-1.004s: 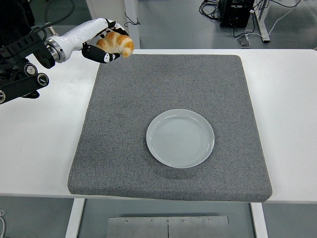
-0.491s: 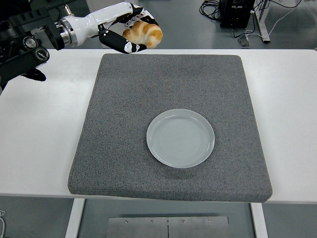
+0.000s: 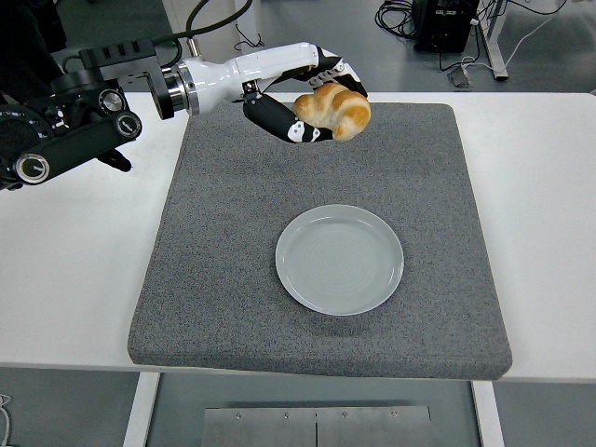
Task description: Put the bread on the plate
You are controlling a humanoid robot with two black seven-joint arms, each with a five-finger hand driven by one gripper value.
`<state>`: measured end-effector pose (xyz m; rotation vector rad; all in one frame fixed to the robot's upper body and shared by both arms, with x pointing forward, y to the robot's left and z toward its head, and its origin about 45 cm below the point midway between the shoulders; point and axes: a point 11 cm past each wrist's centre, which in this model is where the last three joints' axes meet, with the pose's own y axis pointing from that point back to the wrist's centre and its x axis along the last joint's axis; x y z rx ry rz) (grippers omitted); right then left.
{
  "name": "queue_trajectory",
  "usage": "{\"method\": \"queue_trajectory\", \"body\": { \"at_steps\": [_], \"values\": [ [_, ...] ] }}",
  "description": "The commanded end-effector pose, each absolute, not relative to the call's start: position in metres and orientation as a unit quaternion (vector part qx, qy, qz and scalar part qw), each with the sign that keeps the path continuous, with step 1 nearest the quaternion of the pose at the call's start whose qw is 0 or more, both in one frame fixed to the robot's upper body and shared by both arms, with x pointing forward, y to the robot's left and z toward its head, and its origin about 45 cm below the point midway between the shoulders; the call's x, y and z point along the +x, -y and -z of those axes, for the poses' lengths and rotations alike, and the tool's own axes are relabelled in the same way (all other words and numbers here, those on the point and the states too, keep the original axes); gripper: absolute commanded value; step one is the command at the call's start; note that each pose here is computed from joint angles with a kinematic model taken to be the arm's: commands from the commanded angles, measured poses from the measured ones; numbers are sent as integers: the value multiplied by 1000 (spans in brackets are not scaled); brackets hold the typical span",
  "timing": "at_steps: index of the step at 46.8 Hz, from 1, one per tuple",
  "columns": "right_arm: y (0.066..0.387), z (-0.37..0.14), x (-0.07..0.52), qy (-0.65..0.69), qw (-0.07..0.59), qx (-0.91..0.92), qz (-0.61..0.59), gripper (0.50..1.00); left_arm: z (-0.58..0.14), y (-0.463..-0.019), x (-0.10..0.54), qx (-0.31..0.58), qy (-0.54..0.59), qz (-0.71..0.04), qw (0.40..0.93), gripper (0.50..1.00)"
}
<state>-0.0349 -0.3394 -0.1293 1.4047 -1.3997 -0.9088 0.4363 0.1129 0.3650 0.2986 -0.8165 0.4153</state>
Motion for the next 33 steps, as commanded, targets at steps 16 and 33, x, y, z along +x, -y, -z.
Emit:
{"method": "queue_trajectory", "body": {
  "at_steps": [16, 33],
  "values": [
    [339, 129, -35, 569, 462, 571, 370, 1000, -333, -92, 414, 157, 455, -145, 864, 614],
    [339, 129, -35, 569, 462, 571, 370, 1000, -310, -85, 400, 153, 488, -135, 849, 617]
  ]
}}
